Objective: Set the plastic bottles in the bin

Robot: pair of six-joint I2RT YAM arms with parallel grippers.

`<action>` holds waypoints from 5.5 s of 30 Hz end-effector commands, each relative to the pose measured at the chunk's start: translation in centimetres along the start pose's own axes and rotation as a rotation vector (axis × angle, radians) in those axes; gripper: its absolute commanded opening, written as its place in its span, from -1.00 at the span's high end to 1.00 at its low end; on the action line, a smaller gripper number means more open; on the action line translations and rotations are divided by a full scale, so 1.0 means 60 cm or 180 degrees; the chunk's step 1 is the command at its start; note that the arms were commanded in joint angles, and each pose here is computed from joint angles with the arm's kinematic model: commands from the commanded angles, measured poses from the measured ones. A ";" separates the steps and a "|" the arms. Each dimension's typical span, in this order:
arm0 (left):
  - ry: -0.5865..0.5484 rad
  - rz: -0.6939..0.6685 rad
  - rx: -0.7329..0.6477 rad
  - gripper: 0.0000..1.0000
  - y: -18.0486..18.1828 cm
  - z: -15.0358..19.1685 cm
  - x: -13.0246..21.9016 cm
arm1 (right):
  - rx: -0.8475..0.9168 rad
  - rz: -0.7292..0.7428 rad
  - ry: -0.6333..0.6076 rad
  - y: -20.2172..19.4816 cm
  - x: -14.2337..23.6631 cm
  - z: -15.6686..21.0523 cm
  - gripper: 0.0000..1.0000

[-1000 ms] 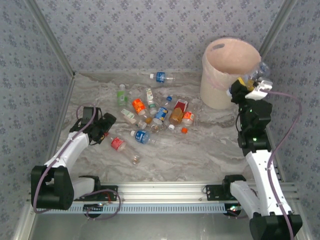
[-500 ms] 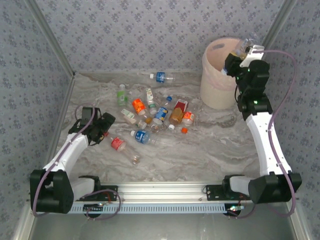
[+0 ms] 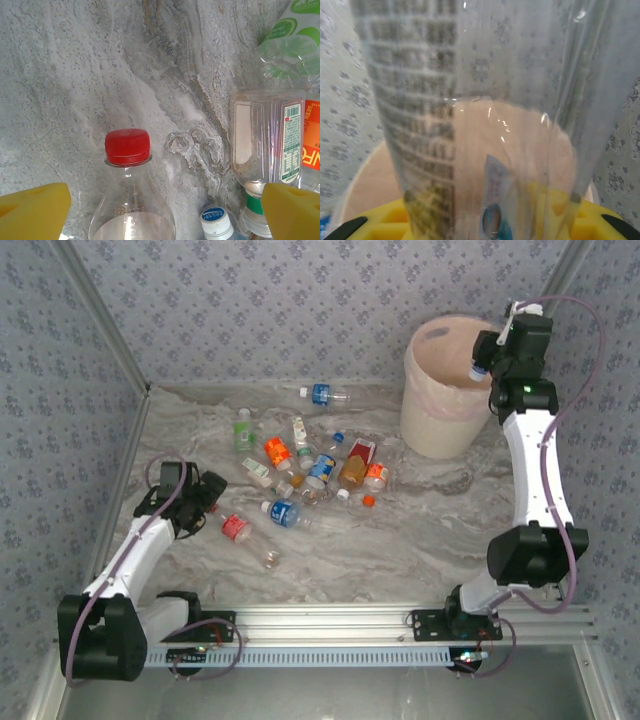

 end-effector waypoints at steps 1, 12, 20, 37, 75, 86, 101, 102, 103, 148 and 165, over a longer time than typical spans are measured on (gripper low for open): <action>-0.0024 -0.0047 0.0079 -0.96 0.009 0.000 0.007 | 0.0343 0.0031 0.0322 -0.004 -0.016 0.028 0.20; -0.0031 -0.0069 0.0115 -0.96 0.016 0.002 0.009 | 0.0671 0.0121 0.0991 -0.023 -0.091 0.085 0.07; -0.0024 -0.0094 0.0115 -0.96 0.019 0.002 0.010 | 0.0784 0.0121 0.1367 -0.013 -0.139 0.143 -0.05; 0.0035 -0.0110 0.0094 -0.96 0.019 0.004 0.004 | 0.0766 0.0327 0.1423 -0.016 -0.153 0.148 -0.81; 0.0340 -0.0030 0.0178 -0.96 -0.003 0.025 -0.015 | -0.0813 -0.1250 0.0485 0.147 0.084 0.049 -1.00; 0.0032 -0.0050 0.0003 -0.96 -0.023 -0.015 0.022 | -0.0383 -0.1017 0.1038 0.252 0.118 0.231 -1.00; 0.0066 0.0129 -0.0006 -0.96 -0.058 -0.001 0.021 | -0.1300 -0.0683 0.1748 0.244 0.087 0.472 -0.98; 0.0083 0.0151 0.0014 -0.96 -0.058 0.002 0.018 | -0.1279 -0.0625 0.1783 0.241 0.084 0.485 -0.97; 0.0107 0.0152 0.0028 -0.96 -0.056 0.005 0.015 | -0.1243 -0.0562 0.1805 0.238 0.080 0.498 -0.97; 0.0221 0.0071 0.0060 -0.96 -0.044 0.019 -0.004 | -0.1111 0.0240 0.2274 0.160 0.002 0.686 -0.27; 0.0276 0.0078 0.0083 -0.96 -0.047 0.026 -0.016 | -0.0973 -0.0413 0.1652 0.180 0.034 0.615 0.05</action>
Point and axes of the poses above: each hand's point on the last joint's axis, 136 mm out from that joint toward the fingers, its own x axis back along the fingers, its own y axis along the line the jaws close on, z = x × y, the point moved 1 cm from there along x, back along the fingers, and after that the axes turned 2 degrees about -x, right-handed, at the moved point
